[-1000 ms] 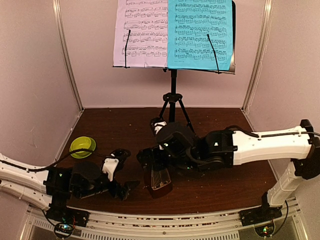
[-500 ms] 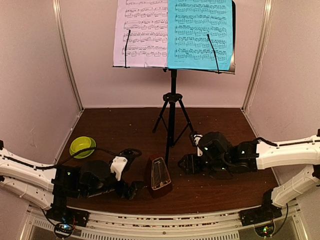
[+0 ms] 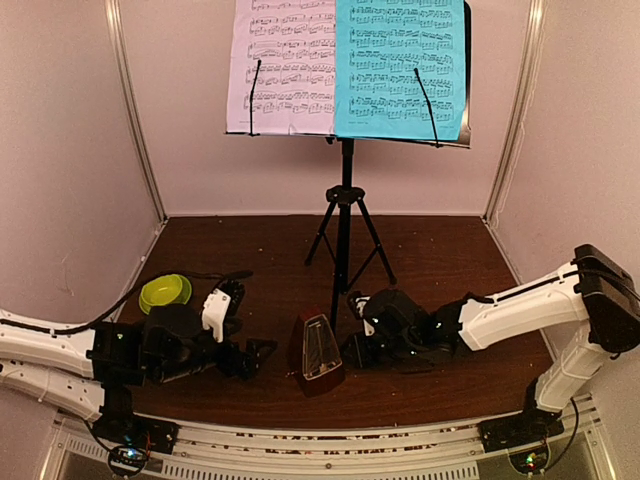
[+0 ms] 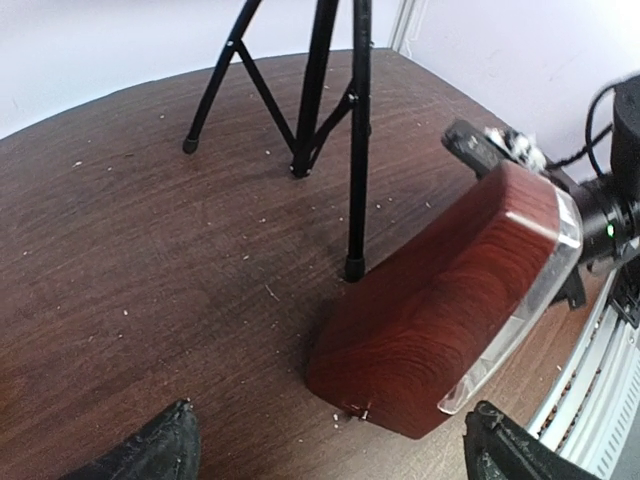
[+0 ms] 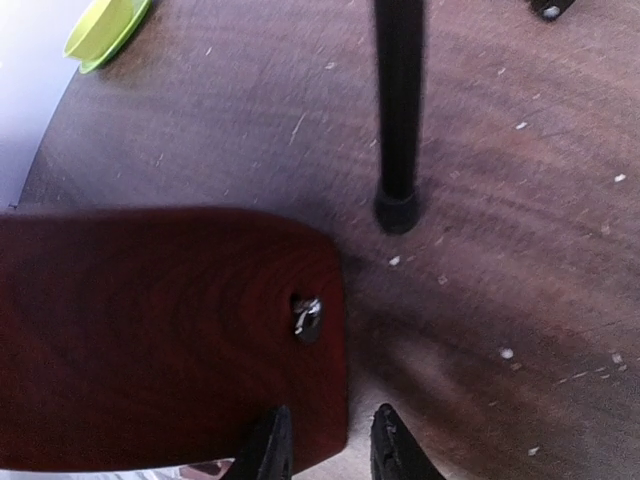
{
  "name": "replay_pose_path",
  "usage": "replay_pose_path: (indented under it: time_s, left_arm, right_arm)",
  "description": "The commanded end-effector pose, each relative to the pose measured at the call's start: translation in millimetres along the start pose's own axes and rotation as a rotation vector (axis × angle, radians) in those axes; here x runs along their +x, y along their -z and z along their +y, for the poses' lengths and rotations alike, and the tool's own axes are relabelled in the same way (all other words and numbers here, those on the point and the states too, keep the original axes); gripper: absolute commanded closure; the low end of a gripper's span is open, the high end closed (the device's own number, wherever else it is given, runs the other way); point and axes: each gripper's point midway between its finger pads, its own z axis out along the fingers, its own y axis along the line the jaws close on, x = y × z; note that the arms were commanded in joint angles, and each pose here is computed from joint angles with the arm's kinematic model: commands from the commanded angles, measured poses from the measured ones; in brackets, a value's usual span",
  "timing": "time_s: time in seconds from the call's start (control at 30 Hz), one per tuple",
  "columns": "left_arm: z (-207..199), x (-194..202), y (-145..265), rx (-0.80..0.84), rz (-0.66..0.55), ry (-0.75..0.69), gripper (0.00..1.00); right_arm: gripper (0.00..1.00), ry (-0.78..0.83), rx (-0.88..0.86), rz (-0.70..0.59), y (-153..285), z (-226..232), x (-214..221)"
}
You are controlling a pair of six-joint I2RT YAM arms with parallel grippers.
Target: Set up the instrument practice props
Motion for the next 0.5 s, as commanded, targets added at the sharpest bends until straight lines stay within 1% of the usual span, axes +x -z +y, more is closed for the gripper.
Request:
replay_pose_path:
  time_s: [0.0, 0.13, 0.27, 0.37, 0.47]
  left_arm:
    - [0.0, -27.0, 8.3, -0.001, -0.049, 0.090, 0.06]
    - [-5.5, -51.1, 18.1, 0.006, -0.074, 0.109, 0.05]
    - [-15.5, -79.3, 28.2, 0.019, -0.082, 0.122, 0.05]
    - [-23.6, -87.8, 29.5, 0.040, -0.071, 0.108, 0.04]
    - [-28.3, -87.2, 24.9, 0.038, -0.038, 0.085, 0.04]
  right_arm:
    - [0.71, 0.045, -0.139, -0.002, -1.9, 37.5, 9.3]
    - [0.71, 0.102, -0.197, 0.015, -1.8, 64.6, 17.0]
    - [0.71, 0.119, -0.248, 0.024, -2.5, 79.0, 19.8]
    - [0.69, 0.139, -0.291, 0.022, 0.4, 89.2, 20.8]
    - [0.66, 0.139, -0.302, -0.016, 7.6, 90.6, 13.9]
